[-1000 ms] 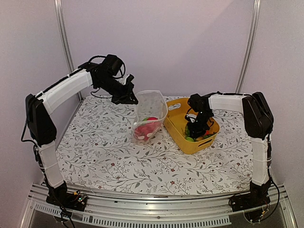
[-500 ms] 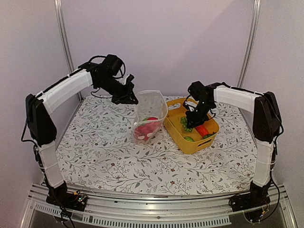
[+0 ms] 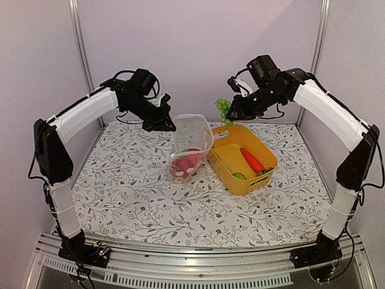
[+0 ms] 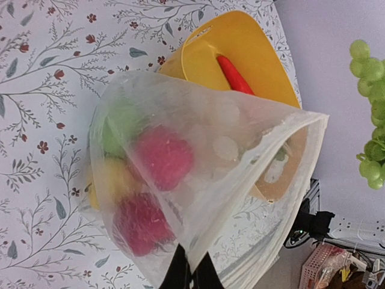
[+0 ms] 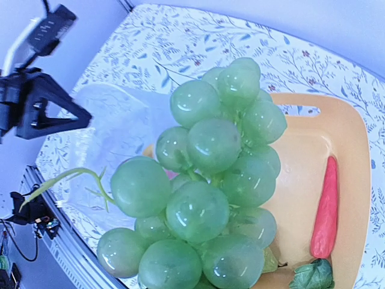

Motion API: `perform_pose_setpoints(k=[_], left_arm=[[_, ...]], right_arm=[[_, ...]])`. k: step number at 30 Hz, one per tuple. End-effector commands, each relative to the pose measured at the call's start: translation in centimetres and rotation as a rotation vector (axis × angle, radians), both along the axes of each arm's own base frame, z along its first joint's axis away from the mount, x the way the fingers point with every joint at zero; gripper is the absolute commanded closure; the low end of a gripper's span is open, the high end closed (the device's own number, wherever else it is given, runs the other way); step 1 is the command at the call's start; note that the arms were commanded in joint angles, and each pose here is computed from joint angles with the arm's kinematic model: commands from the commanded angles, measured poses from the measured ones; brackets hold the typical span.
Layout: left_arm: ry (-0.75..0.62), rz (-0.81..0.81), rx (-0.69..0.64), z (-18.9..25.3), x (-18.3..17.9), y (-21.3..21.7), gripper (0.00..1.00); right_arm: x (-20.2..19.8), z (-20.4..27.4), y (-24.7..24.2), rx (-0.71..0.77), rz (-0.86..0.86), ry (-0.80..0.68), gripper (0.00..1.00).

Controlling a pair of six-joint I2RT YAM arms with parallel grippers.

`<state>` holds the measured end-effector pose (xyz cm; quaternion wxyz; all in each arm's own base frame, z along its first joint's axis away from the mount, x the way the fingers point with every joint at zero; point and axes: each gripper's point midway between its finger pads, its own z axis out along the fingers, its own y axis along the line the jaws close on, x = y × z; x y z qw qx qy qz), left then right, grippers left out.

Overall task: Place the food in the zip-top bag and seal the zipper
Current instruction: Place the fake fruit in the zipper food storage bag.

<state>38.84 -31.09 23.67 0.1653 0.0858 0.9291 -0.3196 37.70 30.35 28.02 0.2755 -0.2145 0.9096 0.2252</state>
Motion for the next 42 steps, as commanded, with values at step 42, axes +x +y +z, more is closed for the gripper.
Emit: perform_pose_setpoints(k=[42], left_arm=[[-0.018,-0.054,-0.158,2.0,-0.4,-2.2,1.00]], right_arm=[[-3.7,-3.8,10.3,0.301,0.116,0.475,0.92]])
